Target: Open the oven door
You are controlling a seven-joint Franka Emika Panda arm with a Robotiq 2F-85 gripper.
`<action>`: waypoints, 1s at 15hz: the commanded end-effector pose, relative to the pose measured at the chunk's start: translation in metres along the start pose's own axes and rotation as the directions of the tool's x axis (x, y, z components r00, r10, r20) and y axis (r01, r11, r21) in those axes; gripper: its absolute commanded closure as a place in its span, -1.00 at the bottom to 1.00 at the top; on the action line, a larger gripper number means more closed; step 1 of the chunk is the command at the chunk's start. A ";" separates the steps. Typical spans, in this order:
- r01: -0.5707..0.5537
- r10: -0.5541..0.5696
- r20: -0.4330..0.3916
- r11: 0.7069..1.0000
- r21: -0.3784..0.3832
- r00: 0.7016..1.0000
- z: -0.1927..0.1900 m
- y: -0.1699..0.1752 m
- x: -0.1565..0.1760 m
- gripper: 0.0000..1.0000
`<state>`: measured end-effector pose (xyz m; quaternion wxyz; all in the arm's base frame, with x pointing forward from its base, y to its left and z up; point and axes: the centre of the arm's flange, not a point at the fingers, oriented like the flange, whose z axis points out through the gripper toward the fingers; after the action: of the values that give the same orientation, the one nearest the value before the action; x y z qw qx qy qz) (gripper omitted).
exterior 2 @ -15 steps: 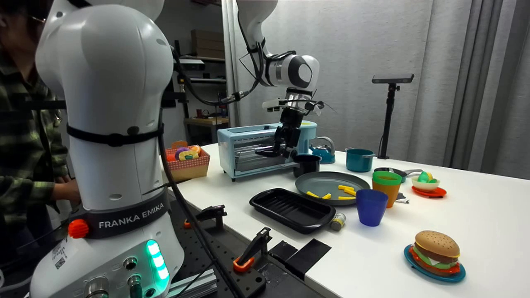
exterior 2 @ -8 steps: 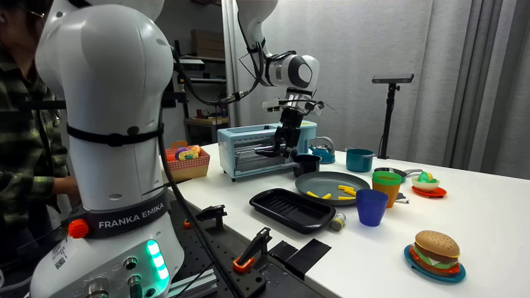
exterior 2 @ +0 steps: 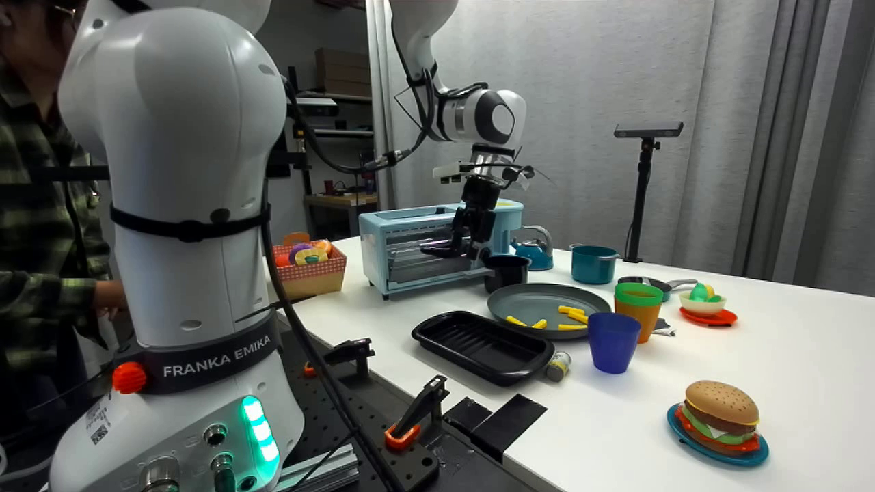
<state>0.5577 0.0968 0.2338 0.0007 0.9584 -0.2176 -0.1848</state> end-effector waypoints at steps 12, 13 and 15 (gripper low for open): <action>-0.038 0.039 -0.038 0.999 0.028 0.999 -0.002 0.001 0.012 -1.00; -0.038 0.039 -0.036 0.999 0.030 0.999 -0.002 0.002 0.012 -1.00; -0.041 0.042 -0.035 0.999 0.032 0.999 -0.001 0.003 0.012 -1.00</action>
<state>0.5582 0.0979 0.2350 0.0006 0.9586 -0.2177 -0.1837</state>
